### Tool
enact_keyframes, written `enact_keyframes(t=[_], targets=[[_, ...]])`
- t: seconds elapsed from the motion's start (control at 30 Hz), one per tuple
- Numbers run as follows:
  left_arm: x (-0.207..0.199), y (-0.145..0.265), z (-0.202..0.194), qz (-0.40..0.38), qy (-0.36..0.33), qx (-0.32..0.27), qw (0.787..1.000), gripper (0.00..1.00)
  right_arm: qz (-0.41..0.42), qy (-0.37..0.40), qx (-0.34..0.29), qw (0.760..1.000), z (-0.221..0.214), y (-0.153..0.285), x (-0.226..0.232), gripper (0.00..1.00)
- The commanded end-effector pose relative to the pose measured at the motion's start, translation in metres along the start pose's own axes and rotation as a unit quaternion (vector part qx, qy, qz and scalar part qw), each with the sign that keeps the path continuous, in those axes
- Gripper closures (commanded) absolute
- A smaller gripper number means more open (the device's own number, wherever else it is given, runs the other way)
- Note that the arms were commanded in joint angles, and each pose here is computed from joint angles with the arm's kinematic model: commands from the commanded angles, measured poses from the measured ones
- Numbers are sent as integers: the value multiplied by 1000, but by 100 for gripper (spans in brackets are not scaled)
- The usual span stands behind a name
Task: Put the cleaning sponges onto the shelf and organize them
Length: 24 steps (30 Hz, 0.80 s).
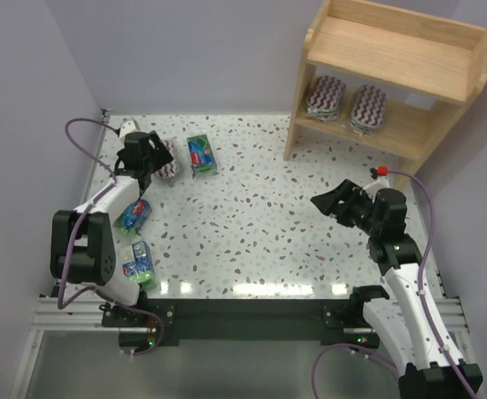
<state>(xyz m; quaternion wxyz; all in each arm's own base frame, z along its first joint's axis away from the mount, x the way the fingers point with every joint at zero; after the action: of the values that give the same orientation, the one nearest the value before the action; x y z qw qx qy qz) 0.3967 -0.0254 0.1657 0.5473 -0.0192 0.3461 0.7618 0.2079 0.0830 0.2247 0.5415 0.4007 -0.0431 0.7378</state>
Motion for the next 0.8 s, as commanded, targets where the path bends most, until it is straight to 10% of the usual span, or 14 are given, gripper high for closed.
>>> enact_keyframes(t=[0.0,0.27,0.63,0.77], targets=[[1,-23,18,-33,-9,-13,999,16,22,37,48,998,-21,13,-2,20],[26,-65,-14,-51,-5,36,998,21,37,23,73,996,-39,13,-6,20],[21,-35,-37,-82,27,87,992,90,37,18,87,995,-44,12,-9,21],[14,2,-61,-101,21,110,989,98,40,15,99,994,-48,10,-11,21]])
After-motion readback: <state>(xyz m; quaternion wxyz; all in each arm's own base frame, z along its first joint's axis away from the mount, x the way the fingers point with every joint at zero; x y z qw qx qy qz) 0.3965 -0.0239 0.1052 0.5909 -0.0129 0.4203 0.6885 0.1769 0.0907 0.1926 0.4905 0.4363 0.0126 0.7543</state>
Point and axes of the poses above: each gripper's point midway between its finger pads, its own y axis back along the fingers, its own x axis along the line the jaws close on, z = x × y, the point moved 6 cm from there along y, back along the fingers, and after that the axes turned 5 degrees about y, right-handed, at the moved point
